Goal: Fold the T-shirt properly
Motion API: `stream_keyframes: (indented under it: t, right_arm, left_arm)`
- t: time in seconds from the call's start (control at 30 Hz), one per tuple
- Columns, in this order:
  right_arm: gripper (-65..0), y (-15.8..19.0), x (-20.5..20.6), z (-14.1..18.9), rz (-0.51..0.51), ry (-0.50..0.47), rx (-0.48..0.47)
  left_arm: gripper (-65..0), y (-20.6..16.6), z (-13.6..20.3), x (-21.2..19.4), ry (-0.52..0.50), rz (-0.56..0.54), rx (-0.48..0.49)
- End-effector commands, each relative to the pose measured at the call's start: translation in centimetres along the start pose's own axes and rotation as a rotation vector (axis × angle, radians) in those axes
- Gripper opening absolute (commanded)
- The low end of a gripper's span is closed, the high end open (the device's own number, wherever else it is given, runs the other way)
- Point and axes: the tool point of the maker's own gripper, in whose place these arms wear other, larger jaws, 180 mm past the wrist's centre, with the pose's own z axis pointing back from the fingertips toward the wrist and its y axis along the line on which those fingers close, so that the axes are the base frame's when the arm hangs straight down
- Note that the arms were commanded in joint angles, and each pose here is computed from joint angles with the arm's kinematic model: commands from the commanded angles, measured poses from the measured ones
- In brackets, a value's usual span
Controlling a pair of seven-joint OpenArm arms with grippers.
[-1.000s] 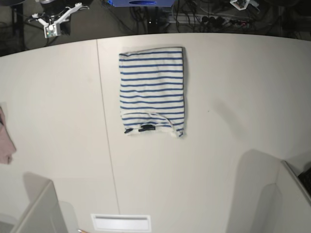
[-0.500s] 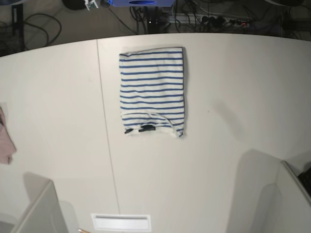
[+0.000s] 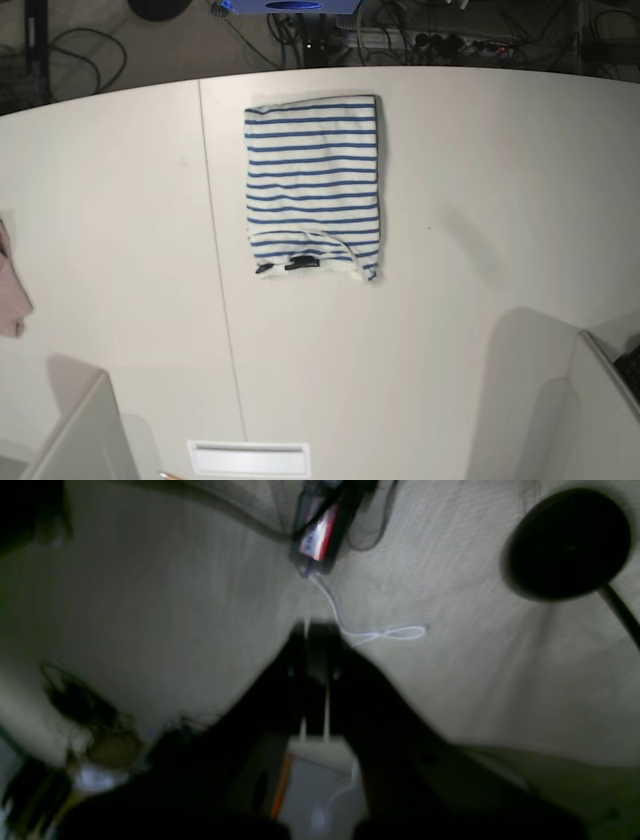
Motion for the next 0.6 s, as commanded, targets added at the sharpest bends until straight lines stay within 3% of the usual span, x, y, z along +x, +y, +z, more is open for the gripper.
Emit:
stream_keyframes:
  t: [0.0,0.27,0.57]
  right_arm:
    - [-65.0,0.3,1.2,-0.1,-0.003,-0.049,0.009]
    - [-65.0,-3.5,1.1,0.1,0.012,0.026,-0.046]
    - [-65.0,-4.6,3.1,-0.1,0.025,-0.004,-0.061]
  left_arm:
    - [-65.0,0.6,0.4,-0.6,0.014,-0.013,0.014]
    - [-65.0,1.5,-0.3,1.6,-0.029,-0.03,0.048]
    - [-65.0,2.6,-0.6,2.4,-0.03,-0.084,0.104]
